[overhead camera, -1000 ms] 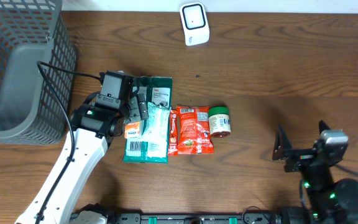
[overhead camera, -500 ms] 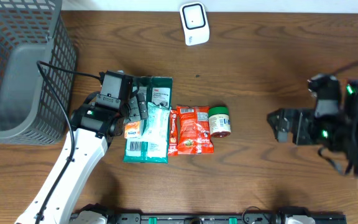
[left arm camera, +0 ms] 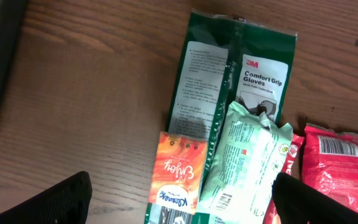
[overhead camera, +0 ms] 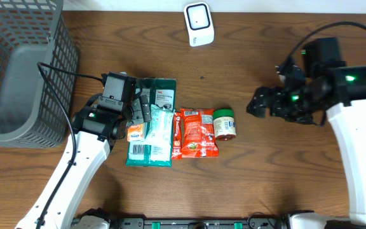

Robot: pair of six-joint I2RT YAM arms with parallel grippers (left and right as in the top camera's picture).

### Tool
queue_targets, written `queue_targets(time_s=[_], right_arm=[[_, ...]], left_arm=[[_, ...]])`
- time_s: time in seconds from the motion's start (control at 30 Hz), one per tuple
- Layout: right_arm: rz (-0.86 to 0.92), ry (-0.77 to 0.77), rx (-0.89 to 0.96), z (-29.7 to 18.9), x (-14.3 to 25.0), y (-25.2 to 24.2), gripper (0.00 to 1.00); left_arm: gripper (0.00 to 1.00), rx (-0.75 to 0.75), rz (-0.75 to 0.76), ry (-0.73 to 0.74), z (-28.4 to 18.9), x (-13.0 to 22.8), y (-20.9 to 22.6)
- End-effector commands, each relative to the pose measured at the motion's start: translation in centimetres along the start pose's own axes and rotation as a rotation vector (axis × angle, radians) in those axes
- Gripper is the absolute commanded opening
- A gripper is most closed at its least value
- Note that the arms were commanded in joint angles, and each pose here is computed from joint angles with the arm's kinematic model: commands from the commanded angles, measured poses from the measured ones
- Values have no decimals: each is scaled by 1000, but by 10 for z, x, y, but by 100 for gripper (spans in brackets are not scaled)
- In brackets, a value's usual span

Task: Scan the item barcode
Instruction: 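Reach the right gripper toward the green-lidded Knorr jar, then close the right gripper around the Knorr jar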

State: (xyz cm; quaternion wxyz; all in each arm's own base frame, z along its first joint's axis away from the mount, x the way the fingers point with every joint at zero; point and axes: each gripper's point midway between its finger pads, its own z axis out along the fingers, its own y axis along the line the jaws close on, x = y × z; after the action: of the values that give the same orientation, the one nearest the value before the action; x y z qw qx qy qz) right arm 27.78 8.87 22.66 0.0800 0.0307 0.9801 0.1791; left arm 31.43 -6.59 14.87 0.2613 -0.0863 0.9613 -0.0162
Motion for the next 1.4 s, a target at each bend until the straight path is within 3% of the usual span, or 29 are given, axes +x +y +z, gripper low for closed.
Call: queue_targets(time_s=[0.0,0.37,0.67,1.37], right_arm=[[4,-22,103,10,-7,6,99],[-13,105,240,78,-10,16,98],[-77,145,248,144,-36,13,99],[-121,244,231,216,-38,4,89]], left_arm=[[93,-3,5,-25,-5,-8,0],[93,-3,5,-25,-5,-8,0],[93,-3,5,-25,-5,-8,0],[93,-3,5,-25,-5,-8,0]])
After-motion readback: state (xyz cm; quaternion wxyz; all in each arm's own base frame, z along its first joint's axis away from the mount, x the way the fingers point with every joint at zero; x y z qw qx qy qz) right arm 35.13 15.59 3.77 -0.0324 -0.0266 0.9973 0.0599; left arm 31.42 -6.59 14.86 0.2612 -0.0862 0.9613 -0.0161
